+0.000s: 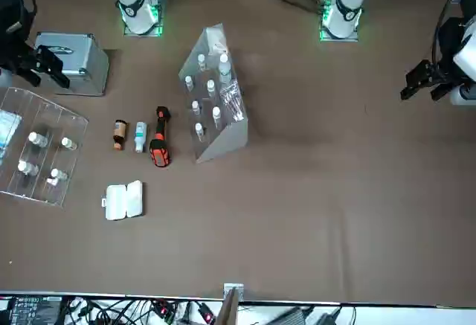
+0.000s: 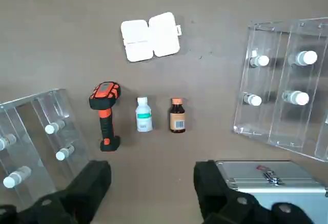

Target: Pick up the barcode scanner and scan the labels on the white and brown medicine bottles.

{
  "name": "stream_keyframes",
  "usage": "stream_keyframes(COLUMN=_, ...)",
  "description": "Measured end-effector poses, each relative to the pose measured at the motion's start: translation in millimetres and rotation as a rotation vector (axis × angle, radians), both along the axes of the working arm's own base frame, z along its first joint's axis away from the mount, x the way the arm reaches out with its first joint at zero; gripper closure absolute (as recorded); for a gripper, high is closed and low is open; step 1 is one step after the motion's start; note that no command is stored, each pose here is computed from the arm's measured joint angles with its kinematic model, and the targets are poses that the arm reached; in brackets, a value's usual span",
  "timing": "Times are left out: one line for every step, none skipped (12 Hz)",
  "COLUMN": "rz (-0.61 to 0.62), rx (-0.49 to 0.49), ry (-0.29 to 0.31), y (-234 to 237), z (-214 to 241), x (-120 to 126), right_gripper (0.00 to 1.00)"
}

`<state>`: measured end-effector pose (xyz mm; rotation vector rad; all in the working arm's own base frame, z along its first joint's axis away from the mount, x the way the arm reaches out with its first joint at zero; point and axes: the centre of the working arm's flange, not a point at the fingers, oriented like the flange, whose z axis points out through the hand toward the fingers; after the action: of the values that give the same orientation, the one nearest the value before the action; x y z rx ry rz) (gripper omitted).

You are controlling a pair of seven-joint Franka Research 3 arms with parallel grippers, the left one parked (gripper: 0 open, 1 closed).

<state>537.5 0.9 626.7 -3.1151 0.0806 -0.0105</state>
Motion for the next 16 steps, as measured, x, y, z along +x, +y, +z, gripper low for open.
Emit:
stream_keyframes(rz=0.0, rx=0.0, ry=0.001, y=0, z=0, x=0, right_gripper=0.0)
stream_keyframes(rz=0.0, rx=0.0, ry=0.002, y=0, z=0, x=0, right_gripper=0.0)
stream_keyframes(rz=0.001, rx=0.0, ry=0.002, y=0, z=0, x=0, right_gripper=0.0)
stream_keyframes(rz=0.001, rx=0.0, ry=0.002, y=1, z=0, x=0, right_gripper=0.0)
stream_keyframes(rz=0.002, rx=0.0, ry=0.002, y=1, z=0, x=0, right_gripper=0.0)
stream_keyframes(rz=0.003, rx=0.0, ry=0.002, y=2, z=0, x=0, right_gripper=0.0)
stream_keyframes(rz=0.005, rx=0.0, ry=0.005, y=3, z=-1, x=0, right_gripper=0.0)
stream_keyframes(rz=0.008, rx=0.0, ry=0.012, y=6, z=-4, x=0, right_gripper=0.0)
stream_keyframes(rz=0.008, rx=-0.001, ry=0.021, y=13, z=-8, x=2, right_gripper=0.0)
stream_keyframes(rz=0.008, rx=-0.002, ry=0.034, y=22, z=-15, x=4, right_gripper=0.0)
stream_keyframes(rz=0.019, rx=-0.003, ry=0.047, y=34, z=-23, x=6, right_gripper=0.0)
stream_keyframes(rz=0.031, rx=-0.005, ry=0.056, y=46, z=-32, x=8, right_gripper=0.0)
stream_keyframes(rz=0.046, rx=-0.007, ry=0.065, y=58, z=-42, x=9, right_gripper=0.0)
stream_keyframes(rz=0.061, rx=-0.008, ry=0.074, y=69, z=-54, x=10, right_gripper=0.0)
stream_keyframes(rz=0.076, rx=-0.01, ry=0.083, y=78, z=-66, x=9, right_gripper=0.0)
stream_keyframes(rz=0.089, rx=-0.011, ry=0.088, y=86, z=-77, x=9, right_gripper=0.0)
